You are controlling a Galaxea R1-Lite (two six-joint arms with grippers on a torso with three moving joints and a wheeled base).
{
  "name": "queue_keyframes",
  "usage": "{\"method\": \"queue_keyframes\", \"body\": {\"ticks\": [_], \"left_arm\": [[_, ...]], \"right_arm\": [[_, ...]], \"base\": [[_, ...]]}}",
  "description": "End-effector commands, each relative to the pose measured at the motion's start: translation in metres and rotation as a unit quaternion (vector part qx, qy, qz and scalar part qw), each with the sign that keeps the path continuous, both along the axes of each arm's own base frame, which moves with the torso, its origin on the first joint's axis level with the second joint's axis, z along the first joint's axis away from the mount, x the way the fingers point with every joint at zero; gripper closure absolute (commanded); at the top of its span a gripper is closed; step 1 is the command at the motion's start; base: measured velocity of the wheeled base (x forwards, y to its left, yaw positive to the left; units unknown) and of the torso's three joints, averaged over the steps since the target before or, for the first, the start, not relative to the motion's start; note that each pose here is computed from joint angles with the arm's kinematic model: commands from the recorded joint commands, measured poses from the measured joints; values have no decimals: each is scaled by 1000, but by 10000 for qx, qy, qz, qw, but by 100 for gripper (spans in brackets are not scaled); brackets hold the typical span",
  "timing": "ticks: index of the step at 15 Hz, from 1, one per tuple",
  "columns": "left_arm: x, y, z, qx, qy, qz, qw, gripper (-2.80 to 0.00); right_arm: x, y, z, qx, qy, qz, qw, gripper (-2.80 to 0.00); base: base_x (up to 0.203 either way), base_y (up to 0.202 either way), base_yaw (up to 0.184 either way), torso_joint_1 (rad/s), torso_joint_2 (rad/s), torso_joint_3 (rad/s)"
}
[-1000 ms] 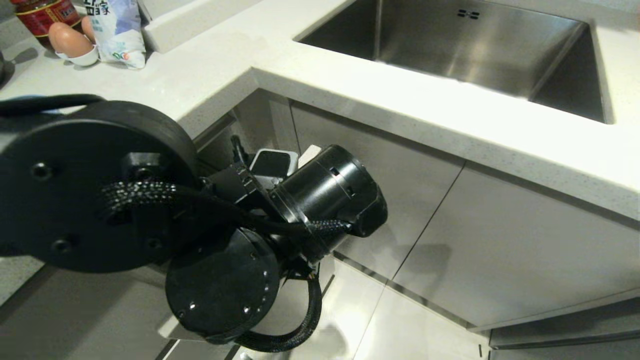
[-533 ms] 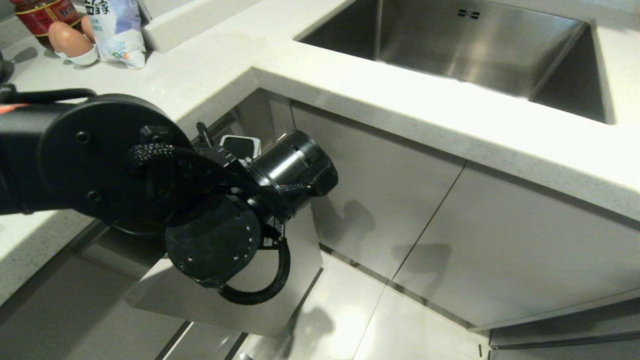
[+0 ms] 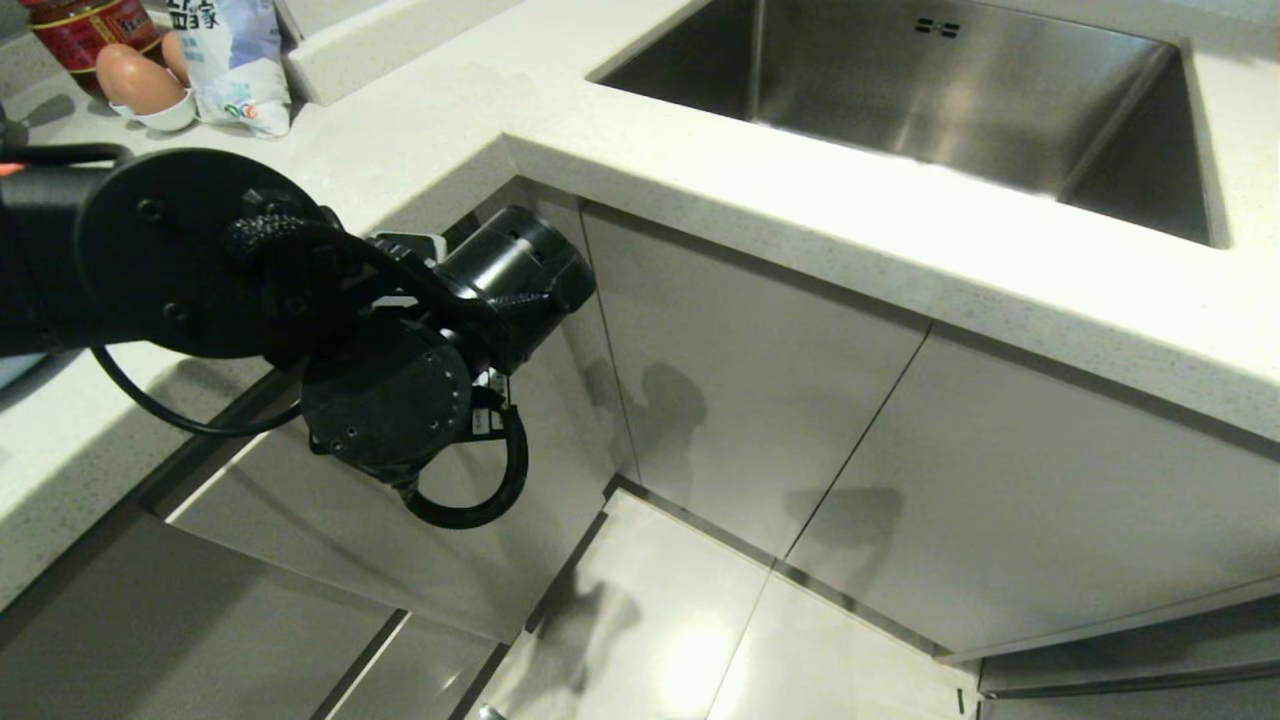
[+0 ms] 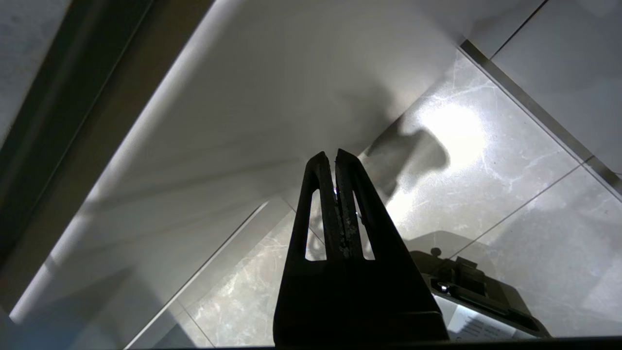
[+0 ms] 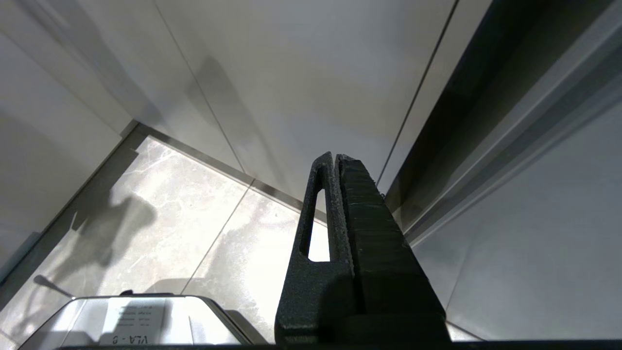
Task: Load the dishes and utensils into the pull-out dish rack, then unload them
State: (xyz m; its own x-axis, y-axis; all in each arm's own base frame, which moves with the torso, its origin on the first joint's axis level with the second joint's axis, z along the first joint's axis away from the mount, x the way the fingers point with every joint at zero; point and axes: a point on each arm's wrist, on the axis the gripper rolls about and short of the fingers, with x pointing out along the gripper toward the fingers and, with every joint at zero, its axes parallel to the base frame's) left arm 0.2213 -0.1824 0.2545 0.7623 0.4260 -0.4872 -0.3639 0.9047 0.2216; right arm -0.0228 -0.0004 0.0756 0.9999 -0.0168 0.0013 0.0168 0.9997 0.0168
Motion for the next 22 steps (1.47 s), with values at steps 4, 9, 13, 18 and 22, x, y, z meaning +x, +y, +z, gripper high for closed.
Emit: {"method": "queue_keyframes", "body": {"ticks": [4, 9, 13, 18, 22], "left_arm": [[-7, -7, 0, 13, -2, -144, 9999, 0], [-25, -9, 12, -161, -151, -417, 9989, 0], [-62, 7, 50, -694, -624, -796, 9924, 0], [-113, 70, 126, -1952, -1808, -935, 9594, 0], [-150, 132, 162, -2526, -2240, -1382, 9311, 0]], "right_arm": [[0, 0, 0, 0, 6, 0, 10000, 0], [0, 0, 0, 0, 6, 0, 10000, 0], [0, 0, 0, 0, 1, 0, 10000, 0], [0, 0, 0, 0, 0, 0, 10000, 0], [0, 0, 0, 0, 4, 0, 10000, 0]], "base": [[0, 0, 0, 0, 0, 0], [0, 0, 0, 0, 0, 0], [0, 0, 0, 0, 0, 0], [0, 0, 0, 0, 0, 0], [0, 0, 0, 0, 0, 0]]}}
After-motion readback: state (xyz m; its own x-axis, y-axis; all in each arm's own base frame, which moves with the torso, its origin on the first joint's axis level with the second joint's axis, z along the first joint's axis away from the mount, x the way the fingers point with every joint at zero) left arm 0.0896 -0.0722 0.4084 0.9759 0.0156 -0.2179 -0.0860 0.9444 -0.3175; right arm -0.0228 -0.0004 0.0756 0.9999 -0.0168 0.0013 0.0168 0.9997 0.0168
